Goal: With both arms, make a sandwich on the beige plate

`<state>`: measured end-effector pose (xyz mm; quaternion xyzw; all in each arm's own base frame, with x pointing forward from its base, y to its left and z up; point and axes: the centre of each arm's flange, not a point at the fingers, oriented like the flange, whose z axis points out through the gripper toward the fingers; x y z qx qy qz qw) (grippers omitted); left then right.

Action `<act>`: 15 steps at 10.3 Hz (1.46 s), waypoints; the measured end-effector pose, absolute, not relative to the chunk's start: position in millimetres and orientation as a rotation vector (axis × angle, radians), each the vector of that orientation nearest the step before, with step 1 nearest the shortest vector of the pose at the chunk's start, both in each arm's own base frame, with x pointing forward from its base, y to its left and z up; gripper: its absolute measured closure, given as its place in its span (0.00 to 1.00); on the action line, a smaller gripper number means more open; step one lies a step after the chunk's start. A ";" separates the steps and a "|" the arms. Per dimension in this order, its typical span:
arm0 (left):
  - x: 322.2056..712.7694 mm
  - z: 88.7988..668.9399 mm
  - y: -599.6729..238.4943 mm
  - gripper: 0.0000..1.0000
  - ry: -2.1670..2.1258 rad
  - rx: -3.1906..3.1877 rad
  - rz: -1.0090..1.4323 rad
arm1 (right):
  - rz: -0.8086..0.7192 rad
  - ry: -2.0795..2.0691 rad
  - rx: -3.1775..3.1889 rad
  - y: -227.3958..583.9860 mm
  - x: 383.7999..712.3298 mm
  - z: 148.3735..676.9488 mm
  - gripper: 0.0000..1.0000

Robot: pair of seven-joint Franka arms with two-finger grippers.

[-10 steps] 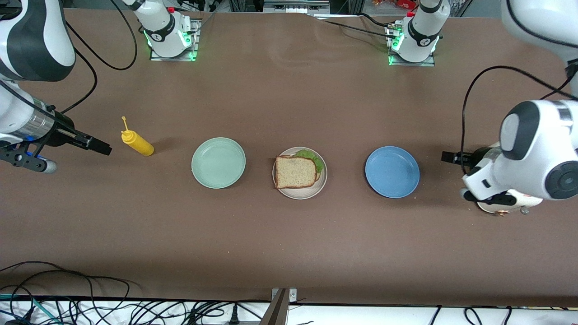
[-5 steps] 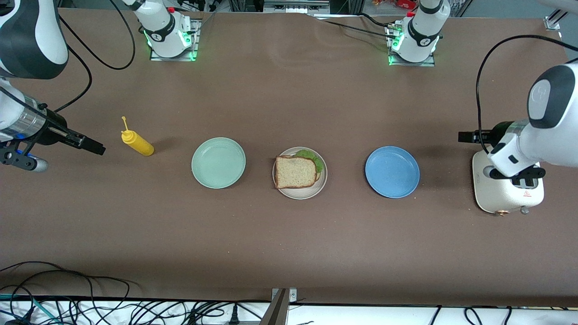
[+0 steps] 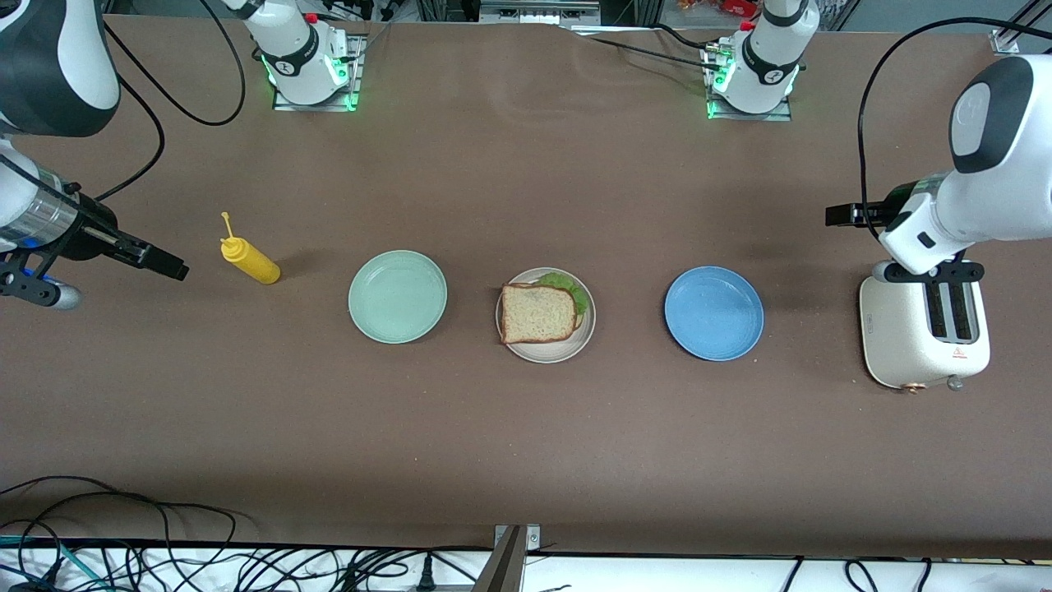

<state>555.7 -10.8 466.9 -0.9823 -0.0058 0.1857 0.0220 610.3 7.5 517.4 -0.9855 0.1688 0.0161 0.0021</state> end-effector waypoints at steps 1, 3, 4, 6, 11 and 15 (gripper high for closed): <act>556.0 473.7 -7.4 0.00 -0.007 -3.016 0.543 | 0.049 0.529 -3.092 7.6 610.2 517.7 0.00; 563.2 499.3 2.2 0.00 -0.026 -3.010 0.460 | 0.049 0.529 -3.092 7.6 610.2 517.8 0.00; 566.1 518.2 7.6 0.00 -0.045 -3.012 0.446 | 0.049 0.530 -3.092 7.6 610.2 517.9 0.00; 572.2 543.2 8.4 0.00 -0.048 -3.024 0.478 | 0.049 0.530 -3.091 7.6 610.1 517.9 0.00; 587.3 573.5 5.2 0.00 0.124 -3.076 0.406 | 0.049 0.530 -3.090 7.7 610.2 518.0 0.00; 589.7 589.4 8.1 0.00 0.127 -3.151 0.352 | 0.049 0.530 -3.090 7.8 610.2 518.0 0.00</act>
